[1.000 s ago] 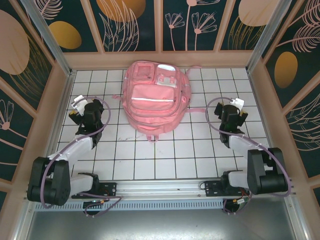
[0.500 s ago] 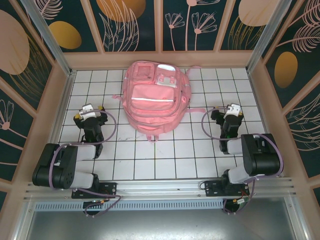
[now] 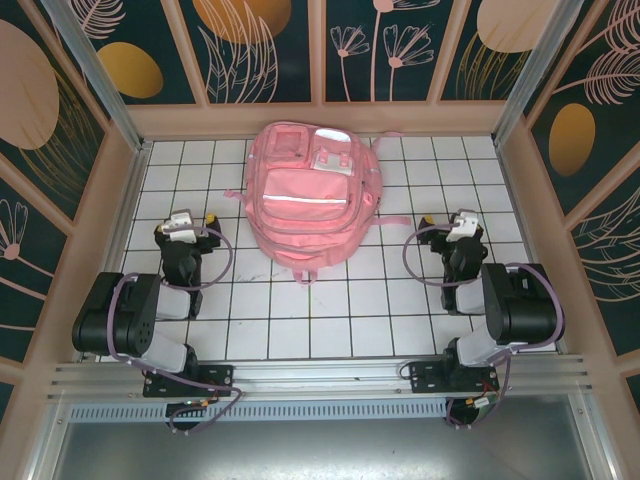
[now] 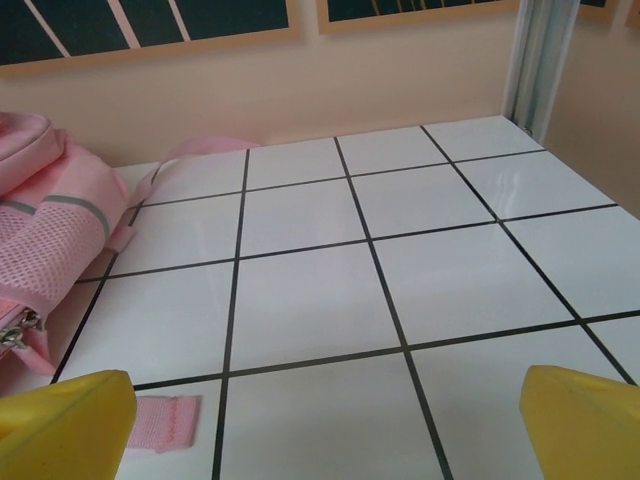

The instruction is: Pack the student bag

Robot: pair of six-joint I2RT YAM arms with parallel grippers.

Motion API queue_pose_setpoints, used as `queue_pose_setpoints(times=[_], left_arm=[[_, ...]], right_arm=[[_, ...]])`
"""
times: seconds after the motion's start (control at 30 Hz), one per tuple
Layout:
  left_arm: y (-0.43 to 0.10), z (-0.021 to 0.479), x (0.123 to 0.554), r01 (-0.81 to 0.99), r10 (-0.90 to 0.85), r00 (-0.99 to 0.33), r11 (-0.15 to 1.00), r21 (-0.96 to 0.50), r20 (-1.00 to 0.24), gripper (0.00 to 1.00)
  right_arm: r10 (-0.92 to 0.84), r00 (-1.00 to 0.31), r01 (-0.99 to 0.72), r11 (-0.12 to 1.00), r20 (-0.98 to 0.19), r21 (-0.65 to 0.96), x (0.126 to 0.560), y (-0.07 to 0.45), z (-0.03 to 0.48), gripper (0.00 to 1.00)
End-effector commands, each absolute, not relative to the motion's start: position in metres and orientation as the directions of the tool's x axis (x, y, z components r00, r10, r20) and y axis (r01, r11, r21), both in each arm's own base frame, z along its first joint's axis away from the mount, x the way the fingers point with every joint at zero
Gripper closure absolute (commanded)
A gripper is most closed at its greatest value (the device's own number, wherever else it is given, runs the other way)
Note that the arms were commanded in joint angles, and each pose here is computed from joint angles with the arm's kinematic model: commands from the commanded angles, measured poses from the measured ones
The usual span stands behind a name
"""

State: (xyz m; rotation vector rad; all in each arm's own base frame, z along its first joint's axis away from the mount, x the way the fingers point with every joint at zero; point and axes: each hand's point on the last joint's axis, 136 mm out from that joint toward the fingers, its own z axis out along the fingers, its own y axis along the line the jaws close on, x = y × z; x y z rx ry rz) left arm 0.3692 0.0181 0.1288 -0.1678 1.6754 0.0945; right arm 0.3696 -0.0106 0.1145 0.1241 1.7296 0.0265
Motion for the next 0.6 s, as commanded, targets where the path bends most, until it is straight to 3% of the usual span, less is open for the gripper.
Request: queue_pose_setpoints(times=[0.0, 0.57], left_arm=[[0.021, 0.1354, 0.3765, -0.156, -0.074, -0.084, 0.986, -0.06, -0.994, 0.01], [0.0197, 0.1345, 0.3783, -0.149, -0.072, -0.091, 0.987, -0.058, -0.993, 0.01]], right_arm=[[0.117, -0.137, 0.066, 0.992, -0.984, 0.109, 0.3767, -0.0149, 0.1212, 0.01], [0.117, -0.138, 0.066, 0.992, -0.983, 0.109, 0.377, -0.015, 0.1211, 0.01]])
